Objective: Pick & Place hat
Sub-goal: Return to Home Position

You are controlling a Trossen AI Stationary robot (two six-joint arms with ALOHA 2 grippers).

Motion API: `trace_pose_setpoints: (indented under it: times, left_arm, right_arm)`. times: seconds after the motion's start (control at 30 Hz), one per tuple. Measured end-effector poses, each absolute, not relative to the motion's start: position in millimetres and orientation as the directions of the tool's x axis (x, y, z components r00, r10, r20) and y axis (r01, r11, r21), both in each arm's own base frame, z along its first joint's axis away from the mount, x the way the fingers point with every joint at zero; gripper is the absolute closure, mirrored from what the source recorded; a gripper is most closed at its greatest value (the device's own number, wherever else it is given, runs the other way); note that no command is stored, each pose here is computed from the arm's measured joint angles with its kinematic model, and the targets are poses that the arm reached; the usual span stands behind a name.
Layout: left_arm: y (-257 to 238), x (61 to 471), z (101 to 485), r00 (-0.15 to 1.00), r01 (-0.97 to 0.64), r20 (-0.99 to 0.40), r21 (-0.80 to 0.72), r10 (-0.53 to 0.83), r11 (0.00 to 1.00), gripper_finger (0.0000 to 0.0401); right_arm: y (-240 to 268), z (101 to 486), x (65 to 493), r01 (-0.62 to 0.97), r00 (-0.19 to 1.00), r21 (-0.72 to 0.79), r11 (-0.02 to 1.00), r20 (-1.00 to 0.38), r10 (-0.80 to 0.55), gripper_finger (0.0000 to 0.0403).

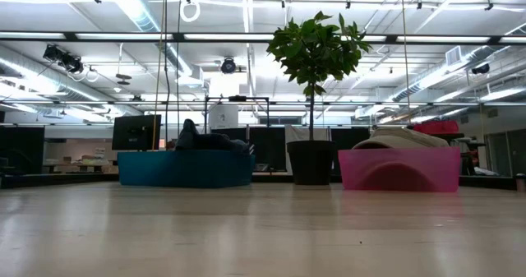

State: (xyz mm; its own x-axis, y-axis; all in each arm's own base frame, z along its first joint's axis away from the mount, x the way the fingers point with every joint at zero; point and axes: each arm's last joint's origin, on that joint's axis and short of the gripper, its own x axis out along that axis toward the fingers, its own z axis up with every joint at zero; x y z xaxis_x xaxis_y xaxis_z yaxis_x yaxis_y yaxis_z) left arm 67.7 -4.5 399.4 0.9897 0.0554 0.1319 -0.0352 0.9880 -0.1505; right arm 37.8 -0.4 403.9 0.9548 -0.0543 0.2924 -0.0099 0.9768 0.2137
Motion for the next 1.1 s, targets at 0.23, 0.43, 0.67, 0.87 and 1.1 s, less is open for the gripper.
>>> trace_pose_setpoints:
  times: [0.23,0.43,0.67,0.87,1.1]
  left_arm:
    - [-1.3,49.8,352.5,0.956,-0.017,0.284,-0.195,0.073,0.981,0.0181]
    - [-0.5,44.6,313.6,0.922,0.02,0.38,-0.249,0.079,0.968,0.0181]
    - [-2.3,56.3,282.0,0.907,0.029,0.413,-0.253,0.081,0.967,0.0181]
    - [-4.9,70.7,253.6,0.912,0.046,0.403,-0.269,0.069,0.962,0.0181]
    - [-8.7,83.6,214.2,0.867,0.12,0.498,-0.238,0.015,0.964,0.0181]
  right_arm:
    - [-5.1,368.4,15.1,0.025,0.888,0.25,0.968,0.44,-0.136,0.0392]
    - [-5.7,335.2,15.4,0.005,0.811,0.281,0.96,0.56,-0.168,0.0392]
    - [-4.0,297.4,46.7,0.043,0.8,0.325,0.945,0.555,-0.228,0.0392]
    - [-2.4,242.0,72.1,0.032,0.796,0.402,0.915,0.544,-0.267,0.0392]
    - [-2.1,213.8,83.3,0.057,0.842,0.467,0.883,0.452,-0.294,0.0392]
